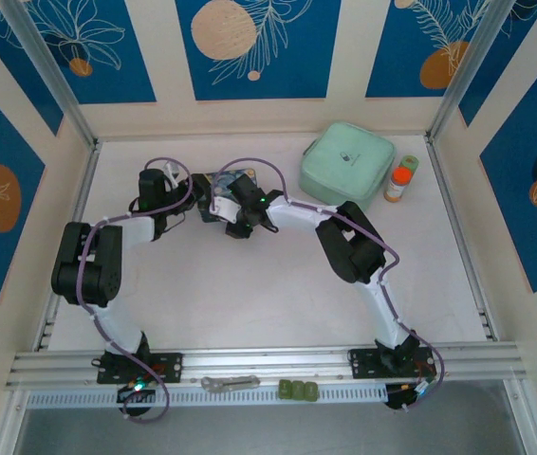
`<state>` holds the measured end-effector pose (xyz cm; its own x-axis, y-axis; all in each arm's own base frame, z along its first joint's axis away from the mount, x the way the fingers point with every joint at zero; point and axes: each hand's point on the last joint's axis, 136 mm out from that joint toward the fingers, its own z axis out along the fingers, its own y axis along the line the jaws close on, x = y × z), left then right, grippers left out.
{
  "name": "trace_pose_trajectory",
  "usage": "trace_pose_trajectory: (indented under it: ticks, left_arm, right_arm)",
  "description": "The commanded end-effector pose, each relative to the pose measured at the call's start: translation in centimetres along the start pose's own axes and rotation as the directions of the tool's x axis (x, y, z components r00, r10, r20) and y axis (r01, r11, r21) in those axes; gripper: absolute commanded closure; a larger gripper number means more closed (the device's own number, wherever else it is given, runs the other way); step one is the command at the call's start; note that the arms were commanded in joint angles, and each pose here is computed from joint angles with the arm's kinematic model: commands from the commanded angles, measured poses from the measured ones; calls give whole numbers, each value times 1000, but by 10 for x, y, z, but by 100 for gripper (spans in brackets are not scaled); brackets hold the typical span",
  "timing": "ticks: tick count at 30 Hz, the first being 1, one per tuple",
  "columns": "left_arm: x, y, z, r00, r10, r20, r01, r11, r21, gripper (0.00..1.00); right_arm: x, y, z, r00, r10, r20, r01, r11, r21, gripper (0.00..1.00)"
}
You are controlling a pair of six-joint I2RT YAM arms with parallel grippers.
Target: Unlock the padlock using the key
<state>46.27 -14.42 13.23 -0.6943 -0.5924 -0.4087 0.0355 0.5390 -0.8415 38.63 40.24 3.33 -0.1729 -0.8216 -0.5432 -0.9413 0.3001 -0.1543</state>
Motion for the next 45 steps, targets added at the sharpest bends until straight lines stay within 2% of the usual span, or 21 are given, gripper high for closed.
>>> trace_pose_trajectory:
  ticks: [1, 6, 10, 13, 19, 23, 32, 45]
  left_arm:
    - [9, -20, -7, 999, 11, -50, -8, 998, 64, 42]
    - [-6, -48, -34, 995, 101, -24, -99, 992, 81, 35]
    - [2, -52, -56, 989, 141, -31, -140, 989, 38, 32]
    - [17, -40, -67, 995, 96, -38, -96, 995, 13, 33]
    - [44, -2, -76, 999, -46, 11, 46, 999, -20, 44]
    - [51, 3, -67, 994, -97, 42, 96, 995, 30, 47]
    - [53, 1, -28, 991, -95, 99, 81, 988, 129, 50]
    - [57, 7, 6, 990, -110, 84, 98, 986, 138, 53]
  right_arm:
    - [-37, -9, -10, 992, 10, 124, -11, 1000, 8, 86]
    - [-34, -10, -15, 985, 97, 143, -94, 995, -30, 87]
    - [-37, -12, -20, 970, 172, 170, -161, 984, -75, 87]
    - [-36, -13, -20, 968, 185, 167, -173, 981, -83, 87]
    - [-35, -13, -24, 962, 212, 171, -196, 975, -102, 87]
    - [-35, -12, -24, 958, 226, 176, -207, 971, -118, 88]
    - [-39, -7, -32, 952, 239, 191, -208, 964, -169, 88]
    - [-36, -6, -35, 946, 265, 189, -225, 951, -210, 88]
